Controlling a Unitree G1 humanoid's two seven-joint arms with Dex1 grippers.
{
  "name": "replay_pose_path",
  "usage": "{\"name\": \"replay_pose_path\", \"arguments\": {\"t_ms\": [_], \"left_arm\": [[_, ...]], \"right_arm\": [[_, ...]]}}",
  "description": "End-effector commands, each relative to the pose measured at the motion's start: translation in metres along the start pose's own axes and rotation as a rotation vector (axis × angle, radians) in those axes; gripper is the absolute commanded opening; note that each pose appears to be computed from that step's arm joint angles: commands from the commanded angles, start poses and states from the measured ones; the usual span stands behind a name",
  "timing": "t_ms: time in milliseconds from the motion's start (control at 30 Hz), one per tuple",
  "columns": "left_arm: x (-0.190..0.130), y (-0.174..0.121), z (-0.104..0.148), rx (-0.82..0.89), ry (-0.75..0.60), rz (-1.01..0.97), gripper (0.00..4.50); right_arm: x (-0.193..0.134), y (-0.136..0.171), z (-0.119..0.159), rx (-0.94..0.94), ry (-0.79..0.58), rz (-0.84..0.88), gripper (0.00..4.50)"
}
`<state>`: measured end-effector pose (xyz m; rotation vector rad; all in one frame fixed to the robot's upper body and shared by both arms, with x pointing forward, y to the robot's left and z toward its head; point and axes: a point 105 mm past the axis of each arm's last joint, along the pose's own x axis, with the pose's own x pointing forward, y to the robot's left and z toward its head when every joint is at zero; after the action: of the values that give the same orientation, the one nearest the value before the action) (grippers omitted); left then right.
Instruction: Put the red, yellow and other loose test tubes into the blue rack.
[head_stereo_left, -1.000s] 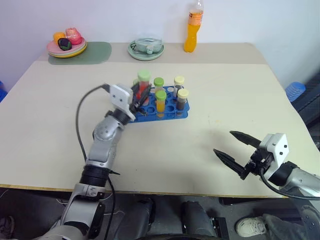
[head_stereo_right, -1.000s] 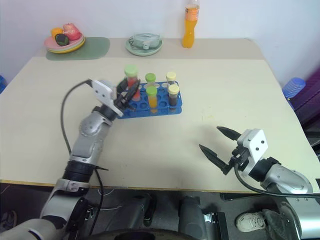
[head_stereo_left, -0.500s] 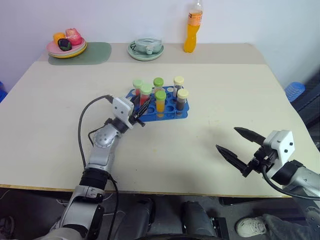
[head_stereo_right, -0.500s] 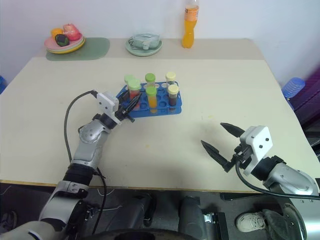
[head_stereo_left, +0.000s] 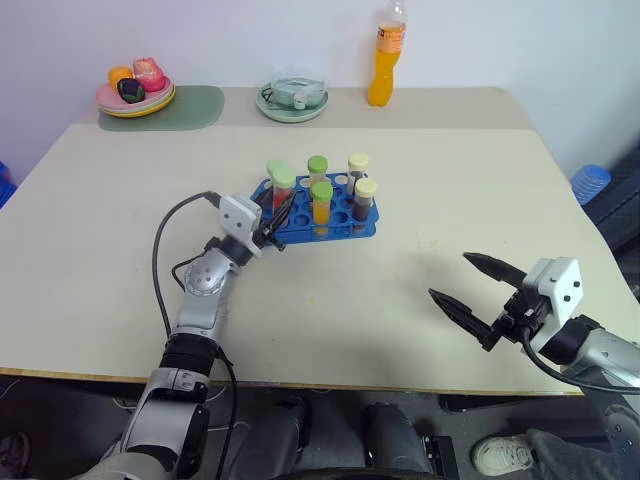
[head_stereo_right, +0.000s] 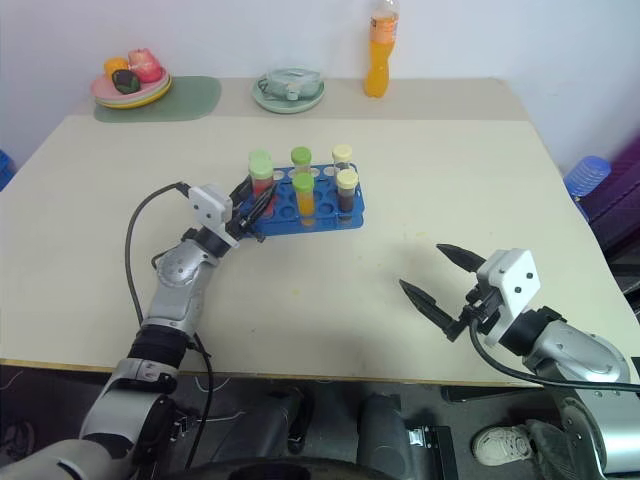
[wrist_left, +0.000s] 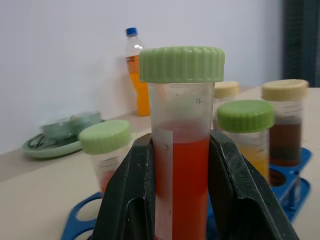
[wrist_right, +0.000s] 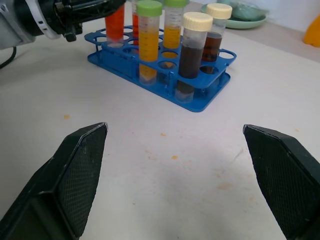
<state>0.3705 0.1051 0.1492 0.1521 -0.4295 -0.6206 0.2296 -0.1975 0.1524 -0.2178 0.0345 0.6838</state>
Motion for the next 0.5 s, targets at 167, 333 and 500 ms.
{"name": "replay_pose_path", "arguments": {"t_ms": [167,333,500], "left_arm": [[-0.008,-0.013,-0.012,-0.053,0.029,-0.084,0.87],[-0.011,-0.006,-0.016,-0.169,0.033,-0.084,0.87],[-0.011,0.002,-0.01,-0.137,0.019,-0.047,3.18]], "right_arm": [[-0.005,-0.001,0.007,-0.044,-0.019,-0.019,4.5],[-0.004,0.0,0.006,-0.038,-0.021,-0.021,4.5],[-0.005,0.001,0.005,-0.035,-0.024,-0.019,4.5]]}}
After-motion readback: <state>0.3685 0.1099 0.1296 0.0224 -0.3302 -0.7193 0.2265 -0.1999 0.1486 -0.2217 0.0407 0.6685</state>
